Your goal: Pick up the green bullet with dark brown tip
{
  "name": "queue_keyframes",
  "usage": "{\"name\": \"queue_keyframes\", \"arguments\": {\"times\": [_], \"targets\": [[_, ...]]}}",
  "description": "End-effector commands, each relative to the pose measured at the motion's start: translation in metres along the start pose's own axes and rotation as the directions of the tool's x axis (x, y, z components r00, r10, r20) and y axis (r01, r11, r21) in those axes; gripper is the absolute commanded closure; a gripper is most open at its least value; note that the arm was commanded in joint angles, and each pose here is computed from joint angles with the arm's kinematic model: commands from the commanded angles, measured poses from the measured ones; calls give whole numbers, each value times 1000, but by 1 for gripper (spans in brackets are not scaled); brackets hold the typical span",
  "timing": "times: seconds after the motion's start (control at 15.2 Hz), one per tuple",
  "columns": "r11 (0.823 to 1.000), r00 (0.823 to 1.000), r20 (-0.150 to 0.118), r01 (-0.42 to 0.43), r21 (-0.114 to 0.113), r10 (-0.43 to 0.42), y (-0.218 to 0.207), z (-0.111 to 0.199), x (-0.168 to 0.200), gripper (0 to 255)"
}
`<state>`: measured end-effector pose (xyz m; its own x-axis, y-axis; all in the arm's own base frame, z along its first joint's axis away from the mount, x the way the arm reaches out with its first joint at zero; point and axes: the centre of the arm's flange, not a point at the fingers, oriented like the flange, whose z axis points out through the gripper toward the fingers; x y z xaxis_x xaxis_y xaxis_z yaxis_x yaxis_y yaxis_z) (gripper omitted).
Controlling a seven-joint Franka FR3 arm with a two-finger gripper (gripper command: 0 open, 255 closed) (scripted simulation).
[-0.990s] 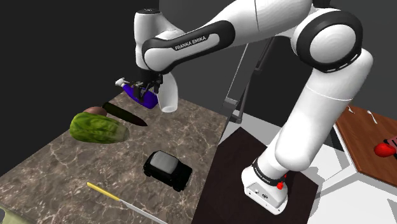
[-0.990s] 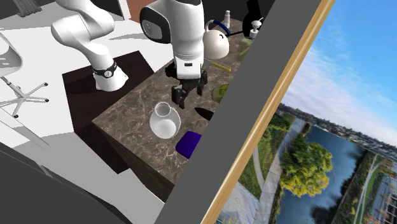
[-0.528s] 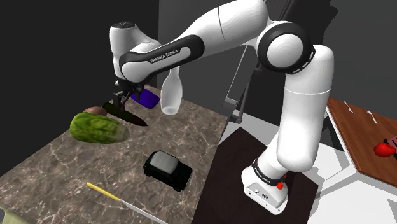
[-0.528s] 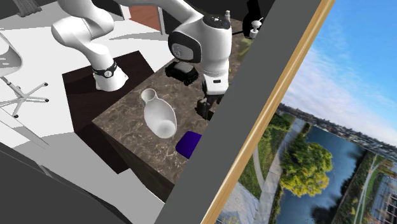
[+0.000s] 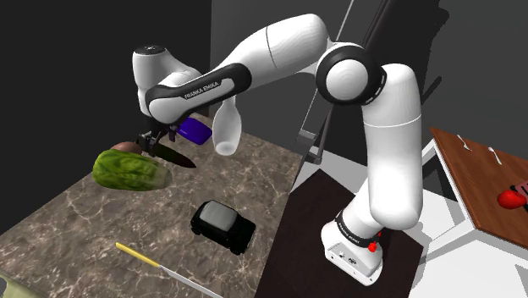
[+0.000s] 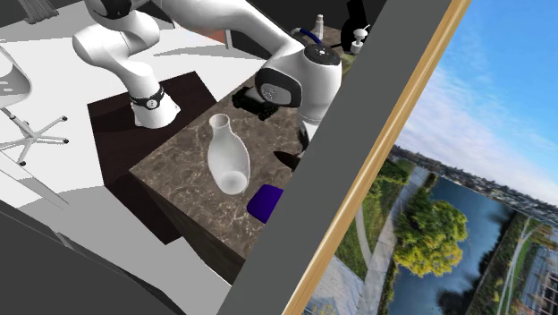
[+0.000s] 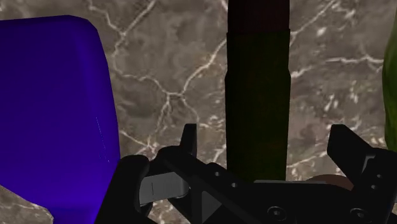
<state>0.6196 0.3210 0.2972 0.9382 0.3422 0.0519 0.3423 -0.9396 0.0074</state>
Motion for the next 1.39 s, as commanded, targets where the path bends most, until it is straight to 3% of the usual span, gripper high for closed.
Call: {"name": "queue_keyframes", "arguments": {"times": [0.0,0.2,0.26,0.86,1.32], "targets": [[1000,1000,0,0,0,0,0,10,-1,0],[1000,1000,0,0,0,0,0,19,-1,0],[1000,1000,0,0,0,0,-1,18,-1,255],[1000,1000,0,0,0,0,0,19,-1,255],[1000,1000,0,0,0,0,0,-18,1,255]]}}
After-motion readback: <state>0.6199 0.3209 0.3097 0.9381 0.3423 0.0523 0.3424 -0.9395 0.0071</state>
